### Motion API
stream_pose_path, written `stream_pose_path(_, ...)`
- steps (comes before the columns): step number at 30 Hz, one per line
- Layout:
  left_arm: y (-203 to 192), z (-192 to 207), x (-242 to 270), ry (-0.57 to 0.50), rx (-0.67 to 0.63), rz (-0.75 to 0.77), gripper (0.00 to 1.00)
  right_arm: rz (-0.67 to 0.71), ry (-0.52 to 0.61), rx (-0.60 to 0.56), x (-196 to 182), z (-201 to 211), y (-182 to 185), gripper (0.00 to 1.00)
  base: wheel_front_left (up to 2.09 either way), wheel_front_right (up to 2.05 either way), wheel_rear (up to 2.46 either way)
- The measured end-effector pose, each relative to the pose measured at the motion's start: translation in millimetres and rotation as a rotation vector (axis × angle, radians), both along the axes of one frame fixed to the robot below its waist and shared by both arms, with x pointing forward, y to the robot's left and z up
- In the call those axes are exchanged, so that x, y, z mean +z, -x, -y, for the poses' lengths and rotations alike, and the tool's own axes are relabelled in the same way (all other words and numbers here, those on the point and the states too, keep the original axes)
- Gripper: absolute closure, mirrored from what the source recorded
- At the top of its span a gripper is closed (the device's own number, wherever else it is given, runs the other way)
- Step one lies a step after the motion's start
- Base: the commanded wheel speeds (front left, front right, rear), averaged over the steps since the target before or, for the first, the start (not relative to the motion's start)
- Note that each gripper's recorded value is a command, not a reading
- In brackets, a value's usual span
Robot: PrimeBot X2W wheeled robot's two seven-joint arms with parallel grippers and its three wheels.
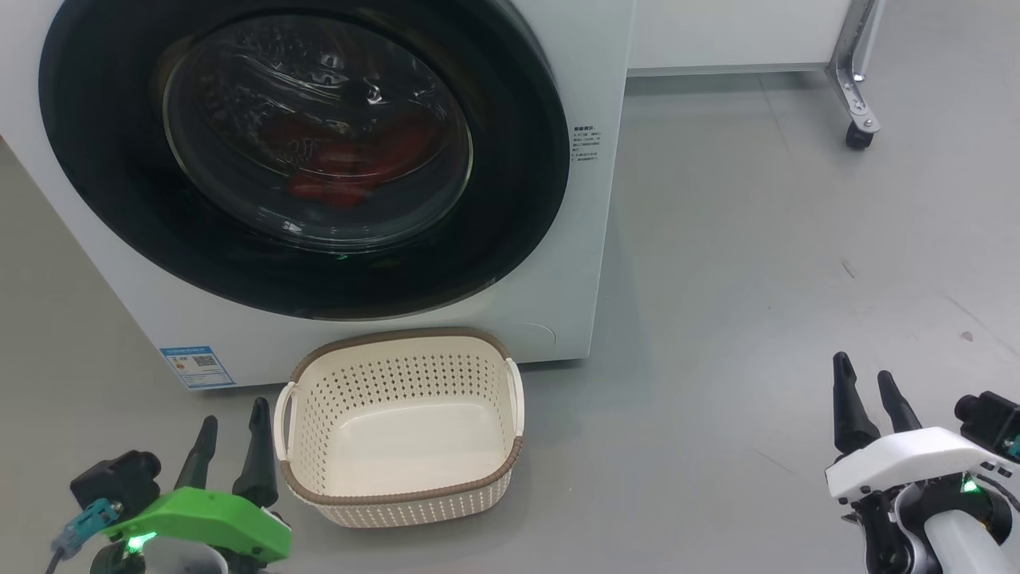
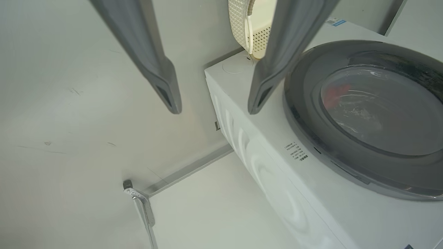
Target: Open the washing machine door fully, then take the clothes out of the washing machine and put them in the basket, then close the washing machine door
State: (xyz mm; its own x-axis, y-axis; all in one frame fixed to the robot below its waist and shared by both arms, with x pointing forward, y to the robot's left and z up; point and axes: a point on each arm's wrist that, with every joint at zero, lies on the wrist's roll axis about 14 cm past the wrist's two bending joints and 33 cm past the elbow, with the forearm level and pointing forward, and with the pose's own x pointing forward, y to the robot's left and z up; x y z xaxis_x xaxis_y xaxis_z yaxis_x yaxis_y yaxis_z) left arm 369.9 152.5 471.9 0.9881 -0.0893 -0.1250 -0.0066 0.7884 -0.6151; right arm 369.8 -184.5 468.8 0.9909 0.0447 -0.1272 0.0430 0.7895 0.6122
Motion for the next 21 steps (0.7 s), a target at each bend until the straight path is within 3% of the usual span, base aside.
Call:
stream_pose_path(7,1,6,2,-0.122,-0.018,0.027,0.00,0.011,0.145,0.041,-1,-10,1,0.00,0.00,0.00,0.00)
stream_pose_path(21,2,16,8,-0.302,-0.047,0.091,0.00,0.065,0.331,0.119,2,-31,1,0.00,0.00,0.00,0.00)
